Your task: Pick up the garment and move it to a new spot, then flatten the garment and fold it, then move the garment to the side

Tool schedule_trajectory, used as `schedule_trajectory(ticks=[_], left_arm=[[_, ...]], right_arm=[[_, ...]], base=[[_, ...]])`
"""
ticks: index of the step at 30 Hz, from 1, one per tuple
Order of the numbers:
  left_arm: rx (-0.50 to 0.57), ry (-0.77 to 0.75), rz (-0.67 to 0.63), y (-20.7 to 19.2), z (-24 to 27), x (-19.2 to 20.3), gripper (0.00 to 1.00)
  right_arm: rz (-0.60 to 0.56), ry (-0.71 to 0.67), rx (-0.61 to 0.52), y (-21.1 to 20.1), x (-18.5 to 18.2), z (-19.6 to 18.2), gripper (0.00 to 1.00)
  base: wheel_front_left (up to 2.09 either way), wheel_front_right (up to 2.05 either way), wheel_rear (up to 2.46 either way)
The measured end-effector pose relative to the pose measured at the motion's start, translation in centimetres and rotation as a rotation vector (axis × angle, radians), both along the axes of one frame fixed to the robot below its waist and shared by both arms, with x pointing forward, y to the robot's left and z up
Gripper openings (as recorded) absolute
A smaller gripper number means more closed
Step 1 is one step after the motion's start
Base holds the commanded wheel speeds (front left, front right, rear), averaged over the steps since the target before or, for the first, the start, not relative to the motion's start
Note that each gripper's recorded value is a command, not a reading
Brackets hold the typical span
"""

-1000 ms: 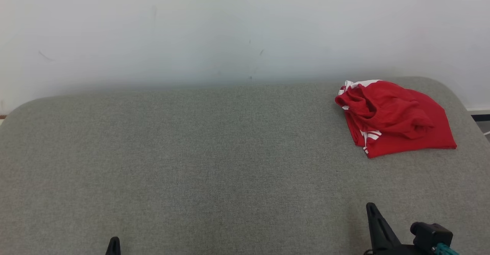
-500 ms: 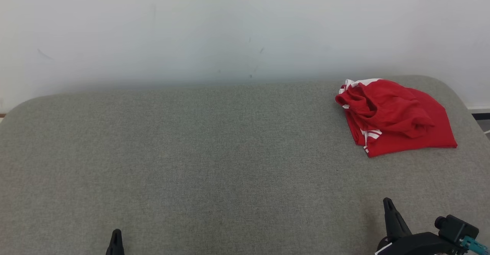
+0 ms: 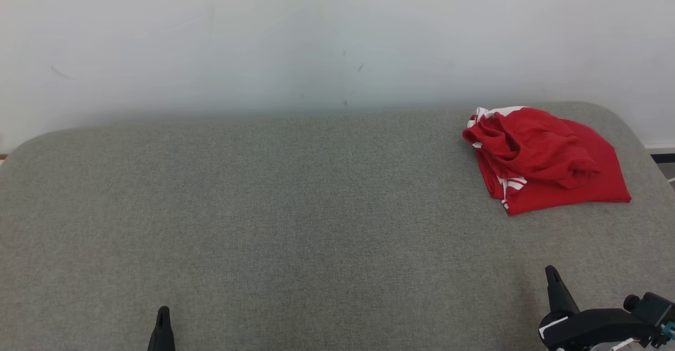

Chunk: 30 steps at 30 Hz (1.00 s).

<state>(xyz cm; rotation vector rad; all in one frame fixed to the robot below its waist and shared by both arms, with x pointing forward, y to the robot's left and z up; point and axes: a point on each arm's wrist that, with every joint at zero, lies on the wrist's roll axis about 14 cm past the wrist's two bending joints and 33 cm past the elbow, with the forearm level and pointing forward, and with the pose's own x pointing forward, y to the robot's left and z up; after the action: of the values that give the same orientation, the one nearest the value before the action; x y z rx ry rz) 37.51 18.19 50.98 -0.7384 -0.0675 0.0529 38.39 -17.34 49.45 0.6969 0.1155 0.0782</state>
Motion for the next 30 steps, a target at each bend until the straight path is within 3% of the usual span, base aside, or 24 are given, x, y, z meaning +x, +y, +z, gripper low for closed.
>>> schedule_trajectory(ticks=[30], left_arm=[[-0.36, 0.008, -0.035, -1.3, -0.1, 1.7, 0.0]], right_arm=[[-0.086, 0.047, 0.363, -3.3, 1.6, 0.3, 0.0]], base=[[0.0, 0.0, 0.0]])
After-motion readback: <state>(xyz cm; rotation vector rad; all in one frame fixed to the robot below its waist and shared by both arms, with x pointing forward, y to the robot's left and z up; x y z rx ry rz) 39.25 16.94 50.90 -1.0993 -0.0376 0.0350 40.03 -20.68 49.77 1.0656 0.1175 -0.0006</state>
